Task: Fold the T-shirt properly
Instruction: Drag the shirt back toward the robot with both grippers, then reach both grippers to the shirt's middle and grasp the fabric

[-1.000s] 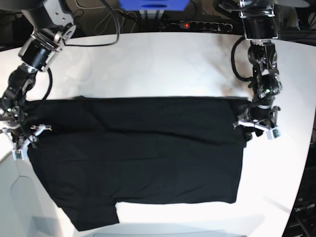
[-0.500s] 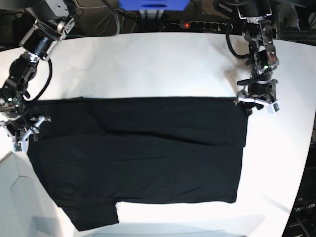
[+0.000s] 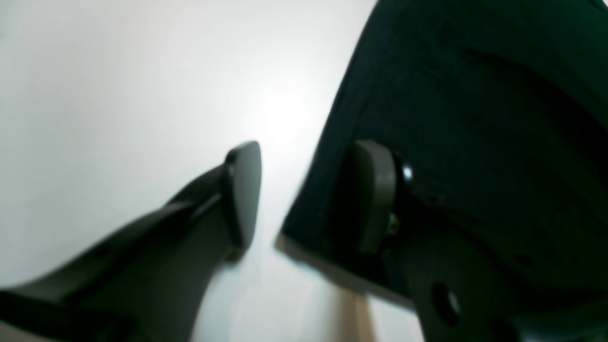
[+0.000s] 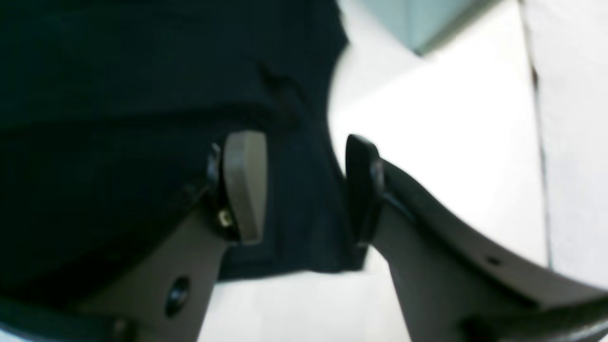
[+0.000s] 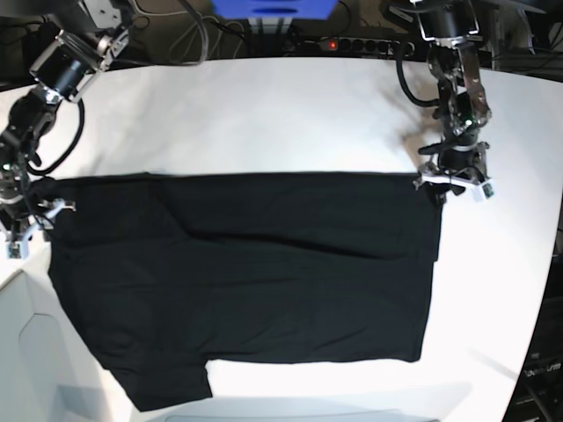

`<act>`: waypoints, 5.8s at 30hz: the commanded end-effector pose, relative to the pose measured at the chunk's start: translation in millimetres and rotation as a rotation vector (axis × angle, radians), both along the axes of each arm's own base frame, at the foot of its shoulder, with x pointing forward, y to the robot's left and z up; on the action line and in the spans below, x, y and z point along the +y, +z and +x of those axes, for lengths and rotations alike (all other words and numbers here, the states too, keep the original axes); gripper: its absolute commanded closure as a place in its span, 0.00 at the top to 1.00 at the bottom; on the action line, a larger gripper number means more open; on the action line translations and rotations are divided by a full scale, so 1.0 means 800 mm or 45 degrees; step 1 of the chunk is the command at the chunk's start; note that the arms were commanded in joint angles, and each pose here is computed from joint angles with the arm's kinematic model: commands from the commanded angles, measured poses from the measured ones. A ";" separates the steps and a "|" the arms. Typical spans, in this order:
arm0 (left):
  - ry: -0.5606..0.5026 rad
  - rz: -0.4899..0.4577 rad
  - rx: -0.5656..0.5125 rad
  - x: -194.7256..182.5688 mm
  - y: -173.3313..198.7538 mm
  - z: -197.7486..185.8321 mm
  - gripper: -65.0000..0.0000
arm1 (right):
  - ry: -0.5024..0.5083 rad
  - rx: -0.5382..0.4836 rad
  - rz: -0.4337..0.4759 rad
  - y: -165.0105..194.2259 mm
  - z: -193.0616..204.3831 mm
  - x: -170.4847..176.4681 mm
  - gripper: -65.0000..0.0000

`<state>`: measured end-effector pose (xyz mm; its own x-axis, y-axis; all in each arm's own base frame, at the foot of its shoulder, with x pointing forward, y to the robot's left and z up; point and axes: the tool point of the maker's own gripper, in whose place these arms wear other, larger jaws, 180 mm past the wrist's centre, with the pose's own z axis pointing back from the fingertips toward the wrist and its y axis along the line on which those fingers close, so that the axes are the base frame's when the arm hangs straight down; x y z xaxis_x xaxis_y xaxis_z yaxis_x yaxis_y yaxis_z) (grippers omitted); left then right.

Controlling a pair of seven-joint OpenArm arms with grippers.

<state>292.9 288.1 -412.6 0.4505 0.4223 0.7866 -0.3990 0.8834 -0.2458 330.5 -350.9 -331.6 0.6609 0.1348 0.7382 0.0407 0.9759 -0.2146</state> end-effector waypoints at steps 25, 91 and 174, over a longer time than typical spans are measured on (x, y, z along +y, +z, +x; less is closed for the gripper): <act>-0.137 -0.034 0.114 -0.047 -0.030 -0.013 0.00 | -0.122 0.131 0.115 -0.074 -0.059 -0.066 0.43; -0.199 0.059 -0.053 -0.030 0.126 0.016 0.00 | -0.040 0.053 -0.244 0.076 -0.002 -0.067 0.00; 0.002 0.083 -0.084 0.024 0.158 -0.017 0.65 | 0.089 0.061 -0.128 0.007 -0.023 0.008 0.44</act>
